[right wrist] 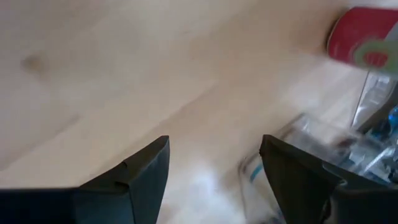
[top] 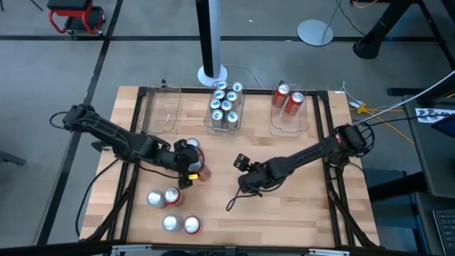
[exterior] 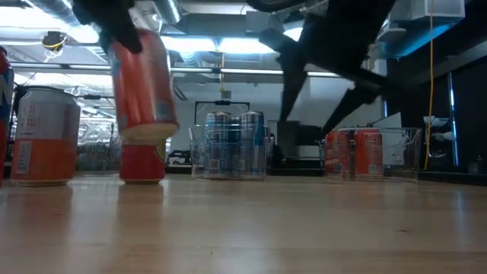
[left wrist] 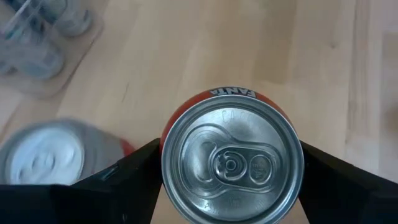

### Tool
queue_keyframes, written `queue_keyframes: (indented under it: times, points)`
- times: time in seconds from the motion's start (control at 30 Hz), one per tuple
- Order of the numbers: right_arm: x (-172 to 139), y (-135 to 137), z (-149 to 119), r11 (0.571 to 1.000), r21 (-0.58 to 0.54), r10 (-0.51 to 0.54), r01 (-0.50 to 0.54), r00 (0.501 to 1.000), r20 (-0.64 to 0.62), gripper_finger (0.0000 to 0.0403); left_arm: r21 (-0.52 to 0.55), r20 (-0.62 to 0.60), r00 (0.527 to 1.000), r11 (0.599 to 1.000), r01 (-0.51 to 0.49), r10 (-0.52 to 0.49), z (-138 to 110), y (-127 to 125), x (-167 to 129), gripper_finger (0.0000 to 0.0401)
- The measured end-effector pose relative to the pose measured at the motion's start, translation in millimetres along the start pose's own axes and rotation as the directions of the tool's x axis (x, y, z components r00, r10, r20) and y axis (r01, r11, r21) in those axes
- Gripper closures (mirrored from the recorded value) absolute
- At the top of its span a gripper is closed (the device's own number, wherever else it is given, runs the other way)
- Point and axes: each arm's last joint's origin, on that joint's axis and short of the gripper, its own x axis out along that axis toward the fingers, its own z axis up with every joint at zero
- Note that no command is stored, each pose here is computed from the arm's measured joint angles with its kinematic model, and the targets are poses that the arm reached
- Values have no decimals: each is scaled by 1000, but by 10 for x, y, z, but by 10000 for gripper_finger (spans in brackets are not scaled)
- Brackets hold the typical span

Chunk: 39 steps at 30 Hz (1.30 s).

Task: Sort soda cans
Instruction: Put the orange soda can into the right transparent bin

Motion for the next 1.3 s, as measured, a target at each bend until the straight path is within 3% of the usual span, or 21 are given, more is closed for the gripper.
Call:
queue_keyframes:
  times: [0.3,0.47,0.67,0.87,1.07,1.17,1.3]
  points:
    - [-179,155,-196,997,69,48,-34,975,-215,150,118,-61,998,993,-9,16,314,-49,518,107]
    - [-142,208,-220,996,74,59,-43,970,-235,150,204,-112,993,979,-13,37,438,-151,827,107]
    - [-60,329,-274,993,94,98,-75,958,-269,150,226,-141,990,974,5,28,502,-233,1036,97]
    - [-44,351,-280,991,110,107,-79,957,-269,150,234,-168,985,972,9,32,497,-232,1030,46]
    - [-51,353,-287,991,99,110,-86,956,-273,150,229,-114,993,973,16,10,586,-228,823,35]
    - [-71,324,-276,993,85,104,-84,959,-265,150,244,-104,994,970,5,21,587,-190,600,38]
    - [-130,253,-253,996,25,94,-91,964,-249,150,248,-86,987,962,-111,136,511,-114,212,38]
